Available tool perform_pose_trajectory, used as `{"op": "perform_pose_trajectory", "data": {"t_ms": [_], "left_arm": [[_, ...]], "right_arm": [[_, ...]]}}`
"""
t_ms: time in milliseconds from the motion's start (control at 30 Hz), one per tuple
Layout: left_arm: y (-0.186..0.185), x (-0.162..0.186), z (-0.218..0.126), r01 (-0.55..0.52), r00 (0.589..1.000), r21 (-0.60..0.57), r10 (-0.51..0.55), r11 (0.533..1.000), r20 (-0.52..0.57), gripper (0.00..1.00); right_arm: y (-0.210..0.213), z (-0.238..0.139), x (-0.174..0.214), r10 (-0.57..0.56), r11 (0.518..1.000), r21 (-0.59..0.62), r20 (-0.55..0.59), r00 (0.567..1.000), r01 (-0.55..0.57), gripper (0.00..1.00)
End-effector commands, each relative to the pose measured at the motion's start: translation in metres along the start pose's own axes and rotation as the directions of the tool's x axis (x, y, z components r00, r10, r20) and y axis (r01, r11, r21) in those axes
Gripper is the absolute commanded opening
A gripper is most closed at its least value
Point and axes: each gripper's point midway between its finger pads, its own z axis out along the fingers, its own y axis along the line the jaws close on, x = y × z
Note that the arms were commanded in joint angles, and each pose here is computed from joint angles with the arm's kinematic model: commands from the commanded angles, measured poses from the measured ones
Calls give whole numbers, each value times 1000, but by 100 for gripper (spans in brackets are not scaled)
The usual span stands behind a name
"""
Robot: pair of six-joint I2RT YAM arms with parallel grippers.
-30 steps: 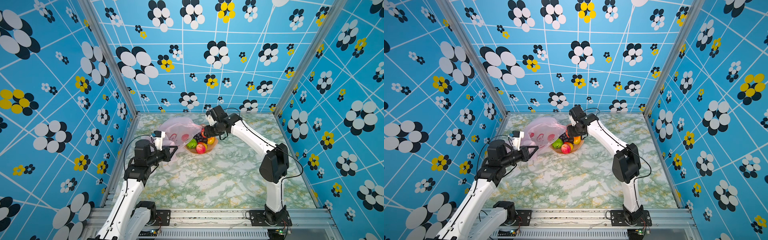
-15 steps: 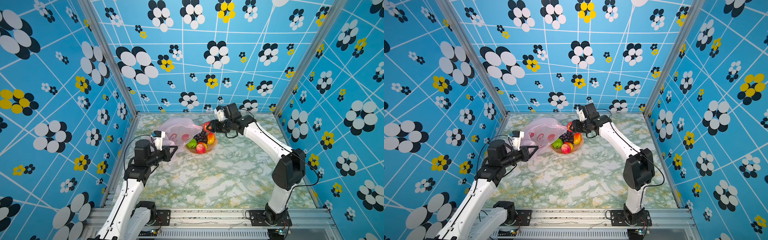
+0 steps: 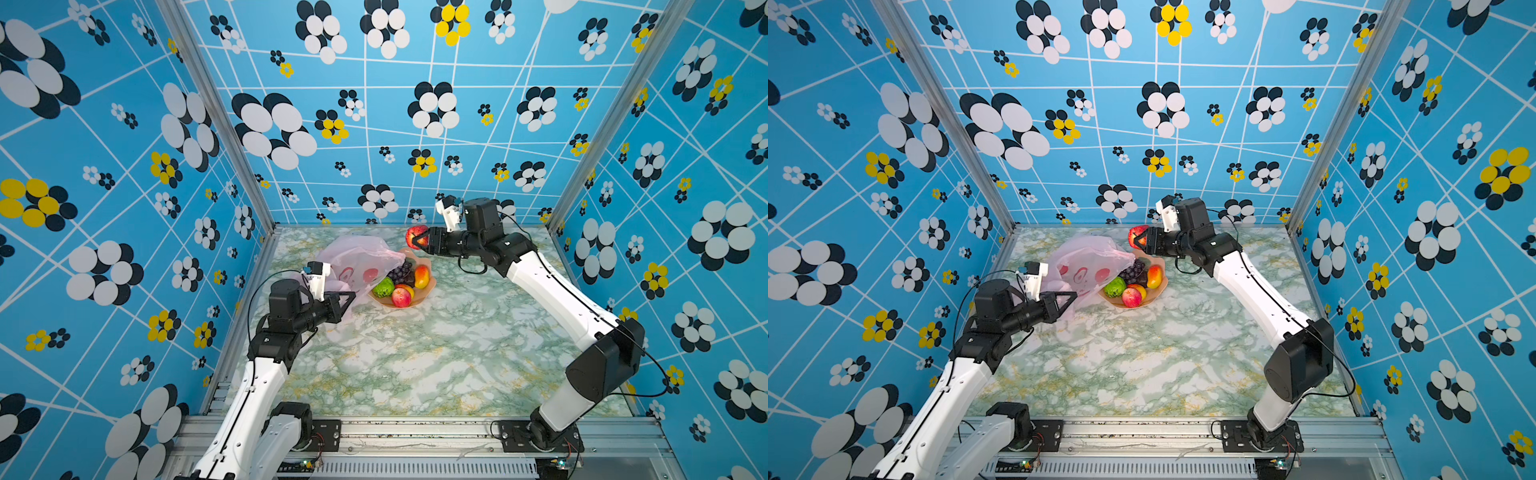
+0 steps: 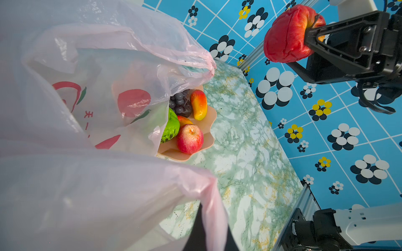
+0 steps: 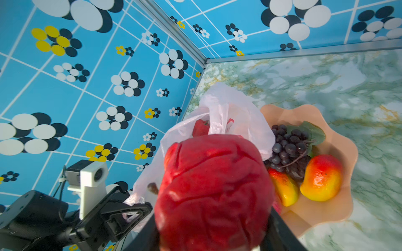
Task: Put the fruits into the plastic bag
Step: 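Lift the red apple with the right gripper above the bowl, then carry the red apple with the right gripper into the bag mouth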
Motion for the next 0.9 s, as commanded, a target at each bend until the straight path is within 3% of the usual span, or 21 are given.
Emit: {"op": "perform_pose_trajectory", "data": {"t_ms": [0, 233, 400, 867], "left_arm": [[-5, 1, -1, -22, 1000, 17, 22, 1000, 0, 0], [-6, 0, -2, -24, 1000, 20, 24, 1000, 3, 0], [-6, 0, -2, -25, 1000, 20, 25, 999, 4, 0], [-8, 0, -3, -29, 1000, 21, 29, 999, 8, 0]], "right_arm": [[32, -13, -16, 12, 991, -137, 55, 998, -4, 46], [57, -7, -26, 109, 947, -309, 51, 993, -88, 45], [65, 9, -21, 149, 920, -368, 5, 989, -137, 45], [71, 88, 44, 113, 928, -329, -197, 974, -174, 44]]}}
